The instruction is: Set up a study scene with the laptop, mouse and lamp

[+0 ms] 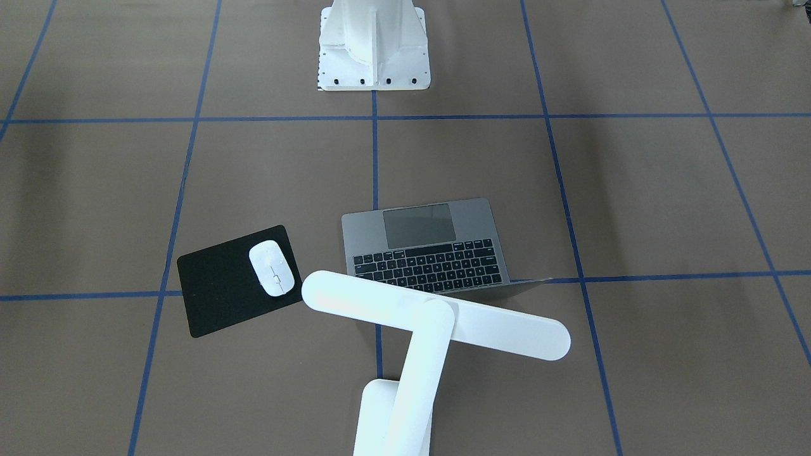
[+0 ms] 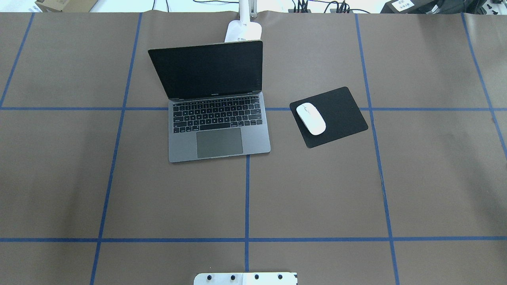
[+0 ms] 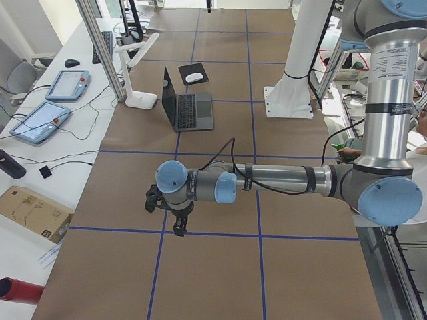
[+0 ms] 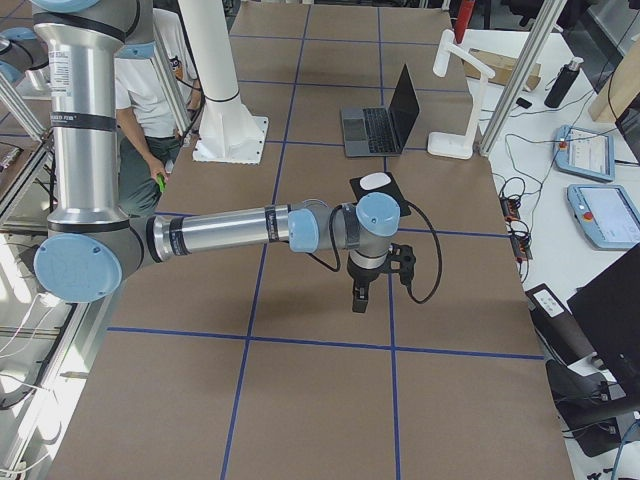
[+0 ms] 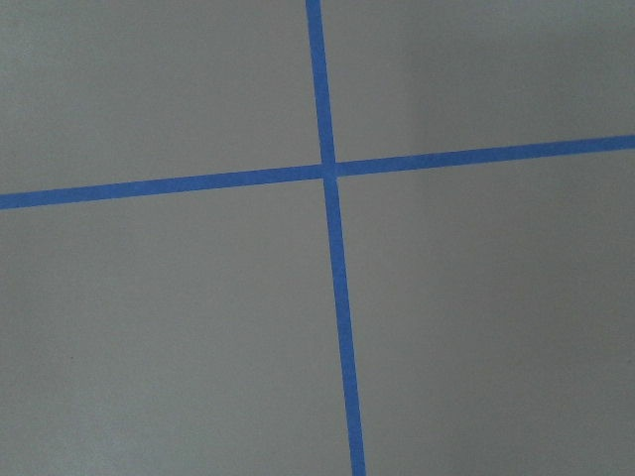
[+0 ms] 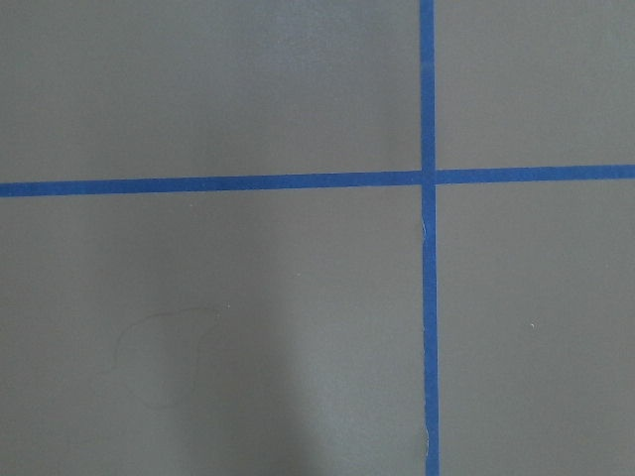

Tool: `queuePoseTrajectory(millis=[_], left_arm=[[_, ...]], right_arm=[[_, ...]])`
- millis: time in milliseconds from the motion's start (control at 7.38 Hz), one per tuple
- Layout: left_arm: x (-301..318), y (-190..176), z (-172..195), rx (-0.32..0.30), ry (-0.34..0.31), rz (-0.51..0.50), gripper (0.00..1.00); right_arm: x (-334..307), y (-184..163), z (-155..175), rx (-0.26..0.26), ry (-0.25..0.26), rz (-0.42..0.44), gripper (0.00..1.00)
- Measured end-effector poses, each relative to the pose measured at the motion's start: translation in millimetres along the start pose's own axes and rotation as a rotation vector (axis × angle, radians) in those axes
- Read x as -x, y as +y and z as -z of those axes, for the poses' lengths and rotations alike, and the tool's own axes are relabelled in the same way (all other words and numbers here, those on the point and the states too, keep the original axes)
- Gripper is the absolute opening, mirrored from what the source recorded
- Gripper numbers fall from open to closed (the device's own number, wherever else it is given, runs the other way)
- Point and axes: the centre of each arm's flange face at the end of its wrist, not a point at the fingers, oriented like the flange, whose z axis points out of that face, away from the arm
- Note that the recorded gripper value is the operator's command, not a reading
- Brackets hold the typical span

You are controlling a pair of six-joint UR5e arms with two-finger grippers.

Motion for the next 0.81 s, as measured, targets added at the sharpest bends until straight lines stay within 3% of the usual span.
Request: queuePoseTrajectory(millis=[814], left_arm=[[-1.5,-1.0,2.3,-0.005,-0.01,-0.005,1.0]], right_arm=[[-1.9,-3.5,-2.9,0.005,0.003,-0.004,0.99]])
